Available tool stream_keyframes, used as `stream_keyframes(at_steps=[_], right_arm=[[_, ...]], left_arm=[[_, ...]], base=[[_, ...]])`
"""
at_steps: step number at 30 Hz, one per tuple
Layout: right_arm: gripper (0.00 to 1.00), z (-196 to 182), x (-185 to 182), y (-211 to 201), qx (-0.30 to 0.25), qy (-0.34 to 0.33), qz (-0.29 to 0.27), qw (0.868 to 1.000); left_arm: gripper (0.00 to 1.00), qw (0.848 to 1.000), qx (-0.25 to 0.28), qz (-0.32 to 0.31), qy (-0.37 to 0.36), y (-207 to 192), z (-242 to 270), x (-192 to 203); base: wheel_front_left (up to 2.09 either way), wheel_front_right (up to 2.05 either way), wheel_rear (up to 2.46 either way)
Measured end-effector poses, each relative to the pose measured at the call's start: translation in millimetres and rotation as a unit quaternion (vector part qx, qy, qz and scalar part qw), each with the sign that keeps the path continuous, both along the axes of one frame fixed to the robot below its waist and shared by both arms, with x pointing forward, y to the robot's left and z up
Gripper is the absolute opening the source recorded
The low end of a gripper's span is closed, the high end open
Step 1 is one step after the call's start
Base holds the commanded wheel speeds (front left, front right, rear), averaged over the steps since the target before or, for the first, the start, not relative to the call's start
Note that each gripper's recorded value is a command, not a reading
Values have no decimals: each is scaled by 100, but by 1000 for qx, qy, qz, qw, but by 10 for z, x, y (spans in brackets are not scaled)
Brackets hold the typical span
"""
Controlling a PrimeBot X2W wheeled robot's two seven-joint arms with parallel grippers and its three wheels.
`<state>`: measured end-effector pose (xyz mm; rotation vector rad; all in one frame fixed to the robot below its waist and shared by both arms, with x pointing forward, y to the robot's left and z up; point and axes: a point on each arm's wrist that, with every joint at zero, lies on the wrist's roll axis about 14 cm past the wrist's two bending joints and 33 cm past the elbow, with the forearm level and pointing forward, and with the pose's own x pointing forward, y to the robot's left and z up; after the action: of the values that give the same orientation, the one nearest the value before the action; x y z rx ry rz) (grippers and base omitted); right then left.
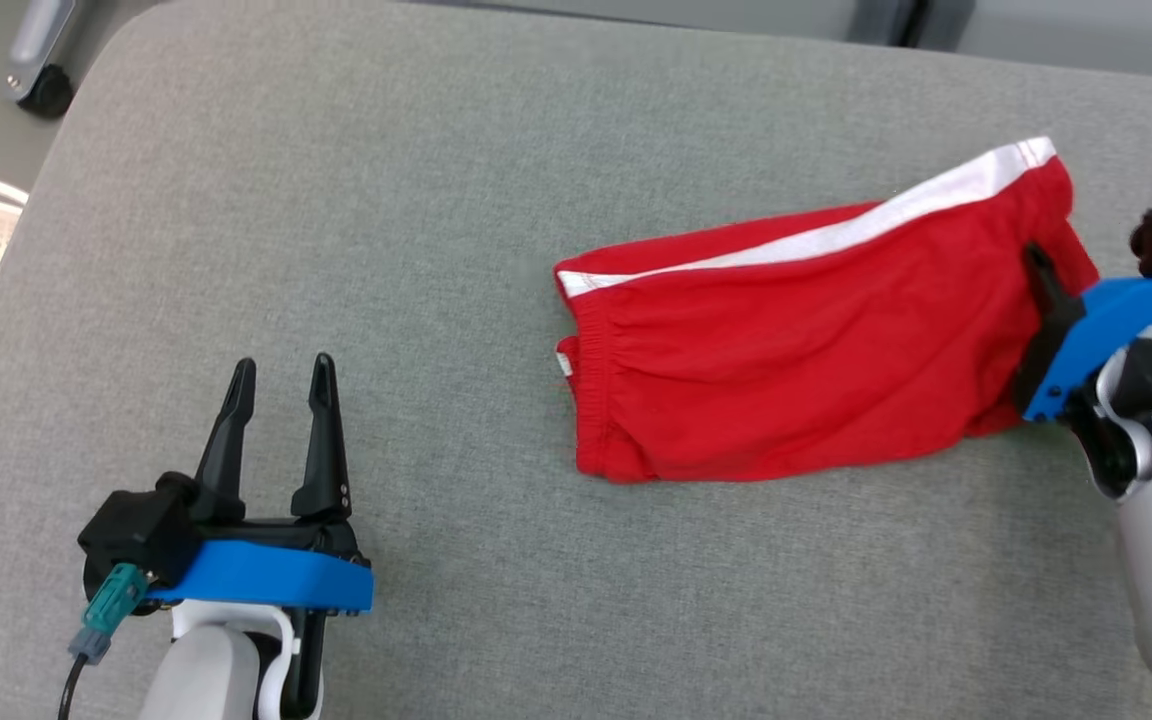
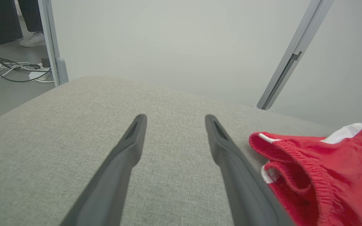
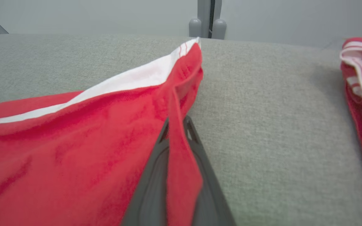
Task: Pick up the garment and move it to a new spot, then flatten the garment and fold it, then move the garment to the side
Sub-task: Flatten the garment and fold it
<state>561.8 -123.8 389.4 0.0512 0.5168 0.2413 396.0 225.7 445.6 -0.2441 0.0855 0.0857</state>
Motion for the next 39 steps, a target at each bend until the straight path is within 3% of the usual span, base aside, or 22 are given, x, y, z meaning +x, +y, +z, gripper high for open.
stream_keyframes(at_steps=[6, 11, 16, 22, 27, 32, 39], right_arm=[[0, 184, -222, -369, -1, -35, -49, 998], [0, 395, -438, -764, -41, -66, -88, 993], [0, 645, -589, -859, -59, -92, -105, 988], [0, 898, -619, -500, -58, -115, -69, 989], [0, 894, -588, 10, -48, -105, -6, 993], [0, 768, -552, 644, -40, -80, 75, 993], [0, 398, -655, 1076, -33, -27, 138, 990]], left_arm=[[100, 1000, 0, -11, -6, -52, 48, -71], [100, 1000, 3, -23, -16, -107, 115, -106], [100, 999, 5, -36, -22, -175, 166, -140], [100, 999, 4, -40, -26, -199, 195, -178], [100, 999, 2, -38, -25, -188, 191, -199], [100, 999, 1, -31, -23, -152, 187, -234], [100, 1000, 1, -14, -16, -52, 152, -278]], base=[[0, 0, 0], [0, 0, 0], [0, 0, 0], [0, 0, 0], [0, 0, 0], [0, 0, 0], [0, 0, 0]])
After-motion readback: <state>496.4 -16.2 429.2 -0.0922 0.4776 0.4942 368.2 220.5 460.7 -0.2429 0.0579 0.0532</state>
